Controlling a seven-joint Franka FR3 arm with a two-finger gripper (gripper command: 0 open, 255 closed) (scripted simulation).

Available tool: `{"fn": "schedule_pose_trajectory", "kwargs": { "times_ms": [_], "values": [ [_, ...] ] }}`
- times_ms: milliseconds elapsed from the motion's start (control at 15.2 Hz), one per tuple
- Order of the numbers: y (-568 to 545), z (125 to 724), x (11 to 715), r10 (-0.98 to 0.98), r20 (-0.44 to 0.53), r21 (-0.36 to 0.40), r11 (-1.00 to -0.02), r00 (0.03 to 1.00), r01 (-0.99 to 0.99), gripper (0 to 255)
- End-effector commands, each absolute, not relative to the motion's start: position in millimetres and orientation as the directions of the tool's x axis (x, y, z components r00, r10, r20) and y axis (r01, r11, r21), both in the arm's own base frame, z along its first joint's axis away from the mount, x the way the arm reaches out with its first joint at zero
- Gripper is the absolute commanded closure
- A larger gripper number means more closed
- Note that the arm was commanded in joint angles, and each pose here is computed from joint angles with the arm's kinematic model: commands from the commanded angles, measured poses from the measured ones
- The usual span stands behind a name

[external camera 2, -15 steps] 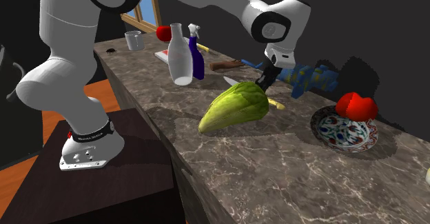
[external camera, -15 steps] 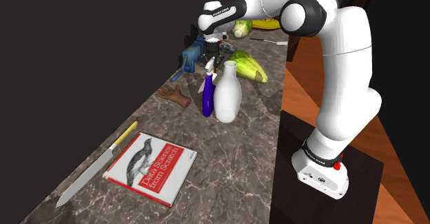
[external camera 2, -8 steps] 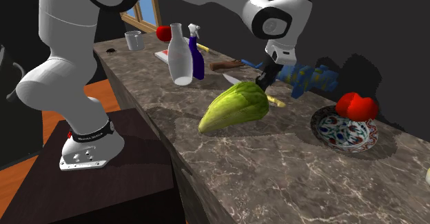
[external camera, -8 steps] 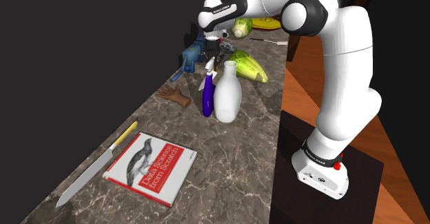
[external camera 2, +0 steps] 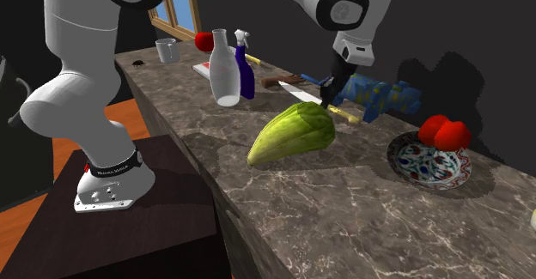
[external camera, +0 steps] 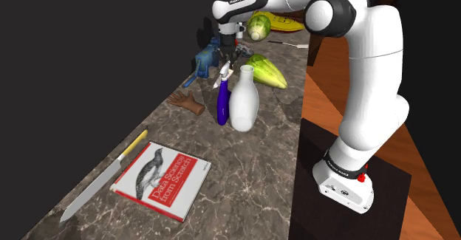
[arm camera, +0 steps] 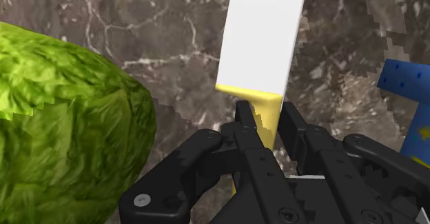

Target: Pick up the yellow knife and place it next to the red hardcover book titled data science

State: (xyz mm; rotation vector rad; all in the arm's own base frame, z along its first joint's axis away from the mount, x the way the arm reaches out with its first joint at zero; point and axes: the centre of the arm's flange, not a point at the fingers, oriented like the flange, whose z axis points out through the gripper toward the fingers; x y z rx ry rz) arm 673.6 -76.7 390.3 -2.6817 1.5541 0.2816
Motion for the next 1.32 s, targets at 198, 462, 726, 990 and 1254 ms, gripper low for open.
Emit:
{"fn": "schedule_pose_trajectory", "kwargs": {
  "times_ms": [198,462,726,990,1254],
  "values": [
    [-77,417,674,-0.858,-0.171,0.065,-0.501,0.485,-0.863,255],
    [-61,426,653,-0.858,-0.171,0.065,-0.501,0.485,-0.863,255],
    [-30,426,610,-0.858,-0.171,0.065,-0.501,0.485,-0.863,255],
    [0,426,567,-0.858,-0.171,0.065,-0.501,0.485,-0.863,255],
    [31,426,524,-0.858,-0.171,0.065,-0.501,0.485,-0.863,255]
  ]
}}
